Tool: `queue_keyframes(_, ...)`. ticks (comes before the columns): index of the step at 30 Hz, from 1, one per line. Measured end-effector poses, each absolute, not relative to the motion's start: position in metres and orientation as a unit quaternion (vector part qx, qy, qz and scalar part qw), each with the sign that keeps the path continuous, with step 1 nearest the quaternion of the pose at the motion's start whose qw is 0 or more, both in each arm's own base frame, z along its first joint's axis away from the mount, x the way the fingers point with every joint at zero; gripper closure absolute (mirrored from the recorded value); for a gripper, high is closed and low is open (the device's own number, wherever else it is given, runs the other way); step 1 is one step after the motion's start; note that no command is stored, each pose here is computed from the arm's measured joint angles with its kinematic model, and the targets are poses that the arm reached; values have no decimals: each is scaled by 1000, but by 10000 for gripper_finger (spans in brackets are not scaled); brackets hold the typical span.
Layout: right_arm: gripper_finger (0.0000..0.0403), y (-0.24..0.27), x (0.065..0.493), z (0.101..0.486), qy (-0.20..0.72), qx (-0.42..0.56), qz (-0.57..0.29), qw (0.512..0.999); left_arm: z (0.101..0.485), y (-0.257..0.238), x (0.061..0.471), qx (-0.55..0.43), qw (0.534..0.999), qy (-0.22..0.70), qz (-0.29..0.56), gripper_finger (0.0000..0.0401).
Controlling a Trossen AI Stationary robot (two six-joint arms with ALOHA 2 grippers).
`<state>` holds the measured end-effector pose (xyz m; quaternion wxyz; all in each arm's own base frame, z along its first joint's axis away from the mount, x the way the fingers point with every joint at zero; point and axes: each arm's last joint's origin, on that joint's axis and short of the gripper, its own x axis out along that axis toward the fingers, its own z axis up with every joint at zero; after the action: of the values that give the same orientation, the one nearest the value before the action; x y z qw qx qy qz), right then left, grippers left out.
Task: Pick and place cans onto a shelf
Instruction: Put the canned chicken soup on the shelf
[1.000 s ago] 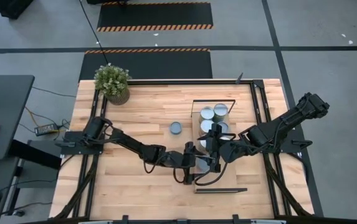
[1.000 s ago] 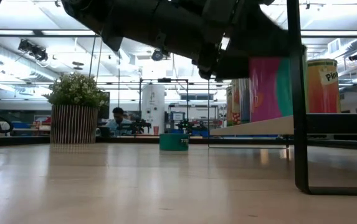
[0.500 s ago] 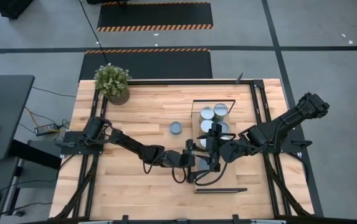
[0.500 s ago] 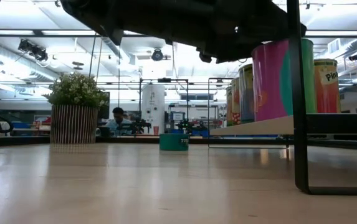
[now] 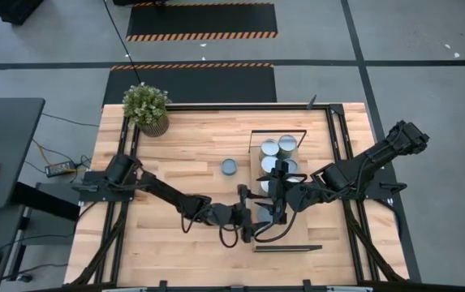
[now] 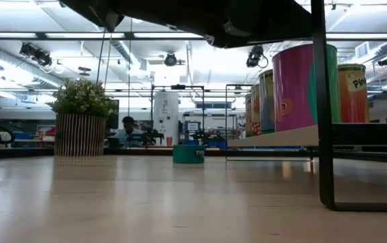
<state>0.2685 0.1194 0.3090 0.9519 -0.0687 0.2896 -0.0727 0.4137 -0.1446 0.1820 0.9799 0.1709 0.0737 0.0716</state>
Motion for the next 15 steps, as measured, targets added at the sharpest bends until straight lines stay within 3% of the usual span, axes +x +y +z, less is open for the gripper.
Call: queue_keyframes(15,65,119,269,309,289,-67,-74,952,182,-161,407,210,974,85,-9,2)
